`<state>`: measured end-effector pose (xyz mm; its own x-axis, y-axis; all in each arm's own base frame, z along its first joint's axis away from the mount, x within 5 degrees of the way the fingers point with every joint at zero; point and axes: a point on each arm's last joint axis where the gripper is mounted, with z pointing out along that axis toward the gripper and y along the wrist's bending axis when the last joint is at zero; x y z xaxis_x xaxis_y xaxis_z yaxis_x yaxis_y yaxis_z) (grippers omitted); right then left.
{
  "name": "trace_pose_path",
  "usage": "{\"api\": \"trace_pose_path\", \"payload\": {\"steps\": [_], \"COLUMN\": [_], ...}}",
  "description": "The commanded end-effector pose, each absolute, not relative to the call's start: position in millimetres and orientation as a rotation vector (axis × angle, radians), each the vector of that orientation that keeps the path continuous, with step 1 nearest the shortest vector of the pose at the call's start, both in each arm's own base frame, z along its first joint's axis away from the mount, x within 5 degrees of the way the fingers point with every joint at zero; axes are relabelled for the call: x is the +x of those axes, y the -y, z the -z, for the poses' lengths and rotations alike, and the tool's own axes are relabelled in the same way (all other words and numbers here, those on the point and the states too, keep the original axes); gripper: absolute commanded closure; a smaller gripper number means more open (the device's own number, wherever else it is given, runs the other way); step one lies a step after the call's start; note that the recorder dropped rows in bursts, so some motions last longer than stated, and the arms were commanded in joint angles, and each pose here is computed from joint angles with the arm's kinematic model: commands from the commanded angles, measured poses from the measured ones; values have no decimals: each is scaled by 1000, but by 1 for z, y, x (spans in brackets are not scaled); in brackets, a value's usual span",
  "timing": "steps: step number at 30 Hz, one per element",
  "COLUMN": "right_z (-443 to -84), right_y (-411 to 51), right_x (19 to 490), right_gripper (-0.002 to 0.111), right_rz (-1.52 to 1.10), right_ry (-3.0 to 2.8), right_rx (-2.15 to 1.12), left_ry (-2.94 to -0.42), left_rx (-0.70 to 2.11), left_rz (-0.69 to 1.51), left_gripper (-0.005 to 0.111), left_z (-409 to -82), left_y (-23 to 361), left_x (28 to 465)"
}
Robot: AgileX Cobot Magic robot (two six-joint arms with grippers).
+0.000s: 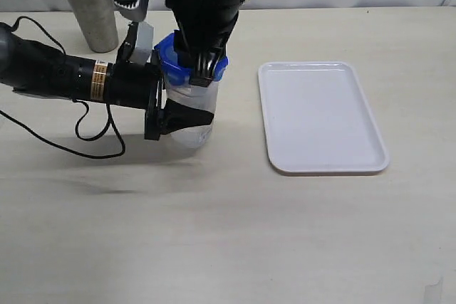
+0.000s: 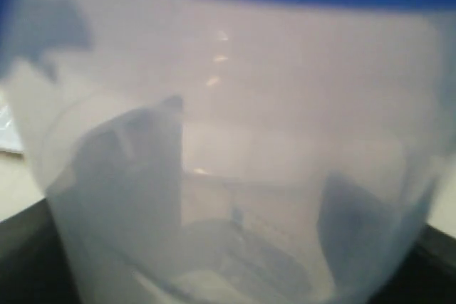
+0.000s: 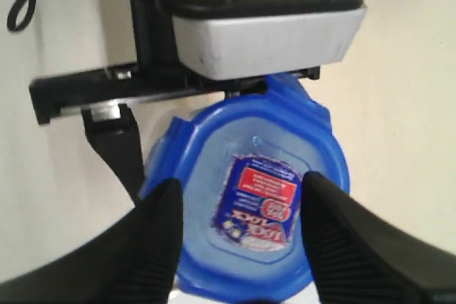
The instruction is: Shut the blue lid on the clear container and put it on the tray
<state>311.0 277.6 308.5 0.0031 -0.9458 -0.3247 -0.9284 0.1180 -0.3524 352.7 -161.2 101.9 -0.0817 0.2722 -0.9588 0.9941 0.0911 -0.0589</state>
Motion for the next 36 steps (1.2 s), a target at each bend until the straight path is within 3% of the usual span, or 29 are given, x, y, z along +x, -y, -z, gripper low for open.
{"api": "trace_pose_path", "payload": {"steps": [1, 3, 8, 14, 23, 34, 36], "right_z": [-321, -320, -301, -281, -275, -273, -271], "right_y": [-278, -281, -285, -282, -282, -281, -280], "right_x": [311, 314, 321, 334, 334, 331, 330], "right_gripper": [60, 67, 103, 103, 103, 103, 103], "right_rz": [-47, -88, -62, 84, 84, 70, 76], "right_ry": [-2036, -2085, -2142, -2226, -2257, -2301, -2317], "right_rx": [-1543, -1430, -1423, -1347, -1353, -1360, -1367], "left_ry": [-1512, -1508, -1497, -1481, -1420, -1479, -1484], "left_rx": [1145, 1150, 1182, 1209, 1261, 1136, 1132], "left_rz": [1089, 1084, 1080, 1069, 1038, 1039, 1043], "left_gripper": [107, 107, 107, 107, 107, 106, 98], "left_z": [-100, -100, -99, -98, -96, -79, -79], "left_y": [162, 162, 162, 162, 171, 172, 172], "left_x": [361, 361, 359, 358, 355, 361, 361]}}
